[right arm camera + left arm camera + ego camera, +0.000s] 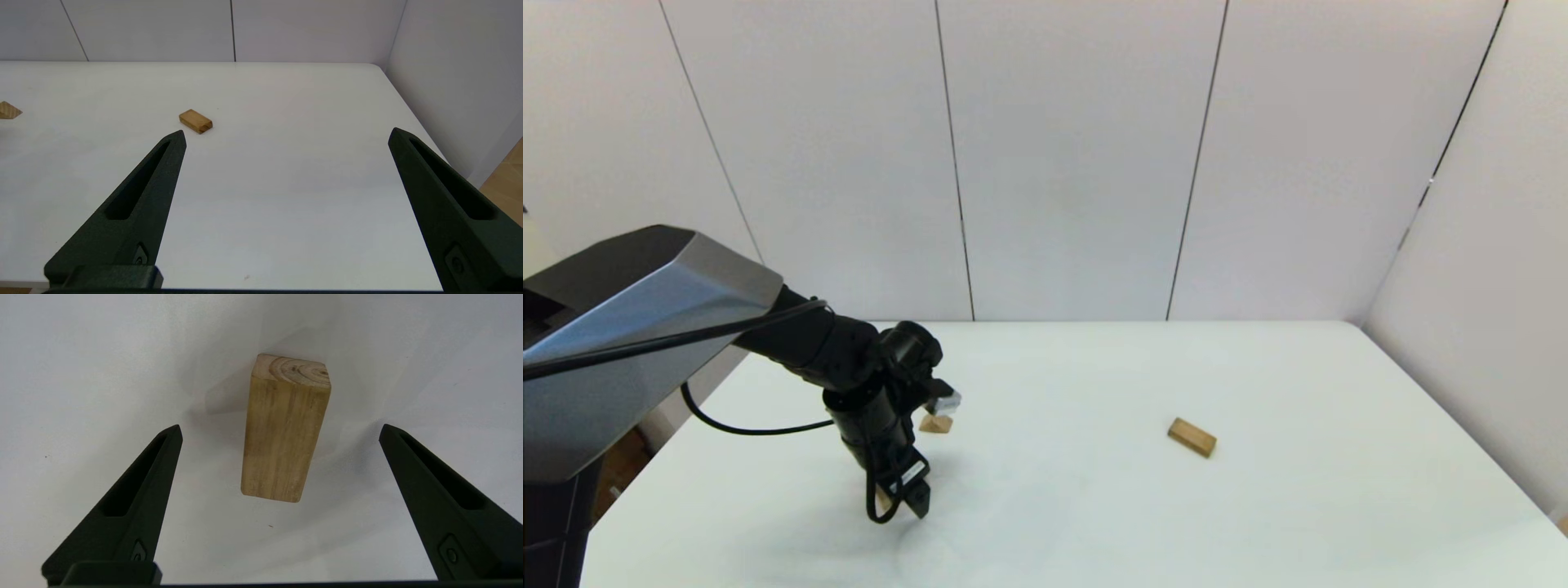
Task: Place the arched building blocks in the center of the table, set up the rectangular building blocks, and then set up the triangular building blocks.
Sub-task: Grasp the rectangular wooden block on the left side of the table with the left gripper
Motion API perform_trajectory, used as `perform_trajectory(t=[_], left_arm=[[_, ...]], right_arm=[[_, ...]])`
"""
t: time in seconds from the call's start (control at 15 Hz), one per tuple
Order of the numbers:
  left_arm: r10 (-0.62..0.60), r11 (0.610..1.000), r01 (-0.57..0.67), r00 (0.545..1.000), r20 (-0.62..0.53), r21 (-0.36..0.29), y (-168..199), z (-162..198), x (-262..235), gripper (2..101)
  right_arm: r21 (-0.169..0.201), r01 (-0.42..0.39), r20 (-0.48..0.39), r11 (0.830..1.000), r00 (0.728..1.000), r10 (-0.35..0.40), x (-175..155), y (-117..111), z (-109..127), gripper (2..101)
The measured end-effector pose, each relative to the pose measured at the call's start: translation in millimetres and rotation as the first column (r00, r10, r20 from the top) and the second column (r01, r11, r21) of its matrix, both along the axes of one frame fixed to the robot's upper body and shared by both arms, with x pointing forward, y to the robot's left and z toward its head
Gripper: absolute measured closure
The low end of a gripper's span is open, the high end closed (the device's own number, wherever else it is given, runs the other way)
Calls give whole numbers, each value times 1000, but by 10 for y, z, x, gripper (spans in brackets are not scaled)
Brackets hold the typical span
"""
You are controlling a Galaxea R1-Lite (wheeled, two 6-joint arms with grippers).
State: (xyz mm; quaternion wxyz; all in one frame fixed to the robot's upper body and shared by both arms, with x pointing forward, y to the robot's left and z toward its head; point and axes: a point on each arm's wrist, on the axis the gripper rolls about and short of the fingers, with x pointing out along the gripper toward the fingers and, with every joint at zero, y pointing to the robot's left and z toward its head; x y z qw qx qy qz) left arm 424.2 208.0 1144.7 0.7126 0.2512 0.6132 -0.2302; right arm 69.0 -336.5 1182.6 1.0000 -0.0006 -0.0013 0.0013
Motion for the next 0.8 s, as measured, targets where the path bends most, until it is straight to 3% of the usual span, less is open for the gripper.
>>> perform_trajectory(t=[0.8], left_arm=[[7,1000,-7,1000,9,-1,2,-5,57,54]], right_arm=[[0,0,0,1000,1000,0,0,0,0,43]])
